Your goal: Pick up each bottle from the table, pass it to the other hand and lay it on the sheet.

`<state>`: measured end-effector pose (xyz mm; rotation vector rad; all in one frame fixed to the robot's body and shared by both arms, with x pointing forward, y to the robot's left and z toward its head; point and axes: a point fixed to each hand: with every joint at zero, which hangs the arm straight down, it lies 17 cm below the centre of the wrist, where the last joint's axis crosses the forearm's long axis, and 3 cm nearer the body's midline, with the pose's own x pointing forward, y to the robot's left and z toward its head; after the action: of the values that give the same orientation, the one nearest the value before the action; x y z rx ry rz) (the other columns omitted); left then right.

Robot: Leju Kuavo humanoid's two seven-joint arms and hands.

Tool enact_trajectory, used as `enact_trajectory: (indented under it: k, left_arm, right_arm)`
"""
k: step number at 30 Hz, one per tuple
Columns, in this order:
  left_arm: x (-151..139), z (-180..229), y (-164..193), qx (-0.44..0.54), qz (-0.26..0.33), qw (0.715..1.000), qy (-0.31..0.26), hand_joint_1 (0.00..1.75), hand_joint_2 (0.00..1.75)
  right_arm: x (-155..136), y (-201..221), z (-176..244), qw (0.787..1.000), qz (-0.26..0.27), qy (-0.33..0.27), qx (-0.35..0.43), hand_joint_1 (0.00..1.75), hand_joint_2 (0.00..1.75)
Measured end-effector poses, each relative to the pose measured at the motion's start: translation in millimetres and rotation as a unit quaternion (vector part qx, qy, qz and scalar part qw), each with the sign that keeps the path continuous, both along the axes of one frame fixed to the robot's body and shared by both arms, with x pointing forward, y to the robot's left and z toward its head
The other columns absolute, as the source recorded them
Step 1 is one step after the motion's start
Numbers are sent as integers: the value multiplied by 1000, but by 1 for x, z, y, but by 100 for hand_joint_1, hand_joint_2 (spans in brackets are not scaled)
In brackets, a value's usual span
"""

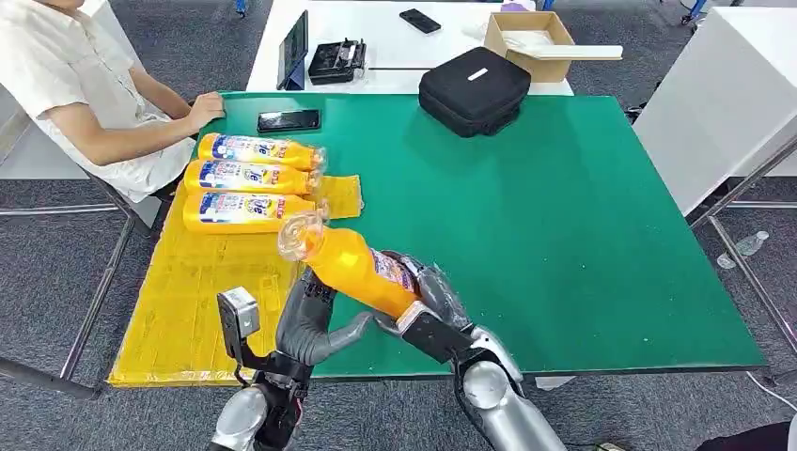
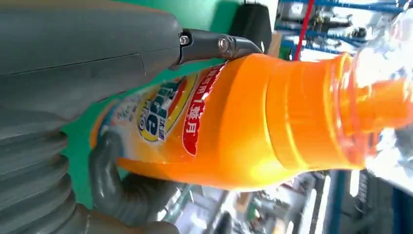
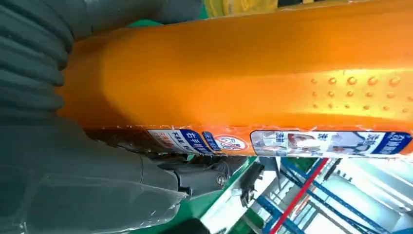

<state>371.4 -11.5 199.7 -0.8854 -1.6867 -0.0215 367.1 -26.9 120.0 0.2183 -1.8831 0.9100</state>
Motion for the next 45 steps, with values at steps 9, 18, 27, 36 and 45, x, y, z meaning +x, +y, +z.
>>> enact_trajectory:
  k: [9, 18, 27, 36, 45]
  left_arm:
    - [0, -4, -5, -18, -15, 1000, 18, 0, 175]
    - [0, -12, -8, -19, -22, 999, 29, 0, 175]
    - [4, -22, -10, -8, -15, 999, 40, 0, 175]
    - [14, -25, -5, 52, 33, 998, 7, 0, 175]
    - [23, -20, 4, 73, 72, 995, -16, 0, 175]
  right_arm:
    - [-2, -1, -21, 1000, 7, 14, -8, 175, 175]
    - [-2, -4, -34, 999, 10, 23, -21, 175, 175]
    - [-3, -1, -40, 999, 14, 28, -36, 175, 175]
    - [-4, 3, -40, 998, 9, 36, -46, 175, 175]
    - [-11, 10, -38, 998, 19, 39, -47, 175, 175]
